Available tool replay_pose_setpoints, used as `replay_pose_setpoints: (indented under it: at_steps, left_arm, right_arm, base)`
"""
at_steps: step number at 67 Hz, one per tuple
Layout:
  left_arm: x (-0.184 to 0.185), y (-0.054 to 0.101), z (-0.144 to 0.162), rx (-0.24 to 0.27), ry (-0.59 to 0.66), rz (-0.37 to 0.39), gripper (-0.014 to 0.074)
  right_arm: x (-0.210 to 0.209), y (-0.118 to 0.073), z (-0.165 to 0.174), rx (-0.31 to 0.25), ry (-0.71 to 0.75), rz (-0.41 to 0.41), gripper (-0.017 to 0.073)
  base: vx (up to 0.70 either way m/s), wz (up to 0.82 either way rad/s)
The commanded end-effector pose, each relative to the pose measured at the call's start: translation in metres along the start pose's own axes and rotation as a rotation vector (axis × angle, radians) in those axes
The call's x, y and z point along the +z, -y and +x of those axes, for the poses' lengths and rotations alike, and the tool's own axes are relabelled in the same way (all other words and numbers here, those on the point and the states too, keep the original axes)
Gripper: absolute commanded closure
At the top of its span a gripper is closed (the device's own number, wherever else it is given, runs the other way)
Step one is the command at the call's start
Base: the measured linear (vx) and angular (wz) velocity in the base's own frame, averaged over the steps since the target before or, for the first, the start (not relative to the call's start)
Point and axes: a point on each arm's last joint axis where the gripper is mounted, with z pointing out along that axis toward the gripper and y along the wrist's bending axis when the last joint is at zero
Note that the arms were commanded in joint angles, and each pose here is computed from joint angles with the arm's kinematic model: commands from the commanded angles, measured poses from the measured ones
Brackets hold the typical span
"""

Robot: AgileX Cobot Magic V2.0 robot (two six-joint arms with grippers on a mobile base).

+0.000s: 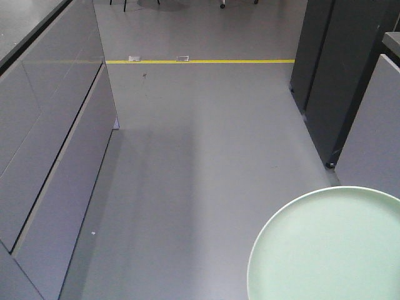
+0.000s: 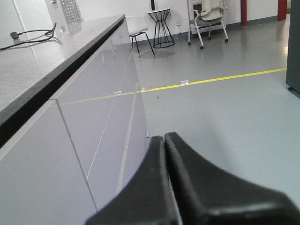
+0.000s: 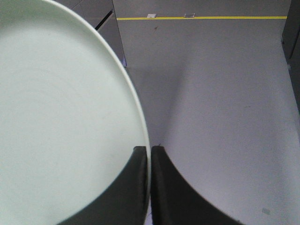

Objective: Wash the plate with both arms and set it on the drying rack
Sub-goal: 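Drive the base down the aisle carrying the plate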

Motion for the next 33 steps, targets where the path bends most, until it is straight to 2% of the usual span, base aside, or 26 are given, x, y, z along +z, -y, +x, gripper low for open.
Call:
replay_pose_setpoints:
  at_steps: [1, 33]
  left_arm:
    - [-0.003, 0.0006, -0.0142, -0.009, 0.107, 0.01, 0.0601]
    - [-0.003, 0.0006, -0.0142, -0.009, 0.107, 0.01, 0.0601]
  right_arm:
    - [-0.0032, -0.0006, -0.0127, 0.006, 0.085, 0.006, 0.0561]
    - [-0.0032, -0.0006, -0.0127, 0.006, 0.085, 0.006, 0.0561]
  base:
    - [0.21, -0.01]
    - [0.19, -0.01]
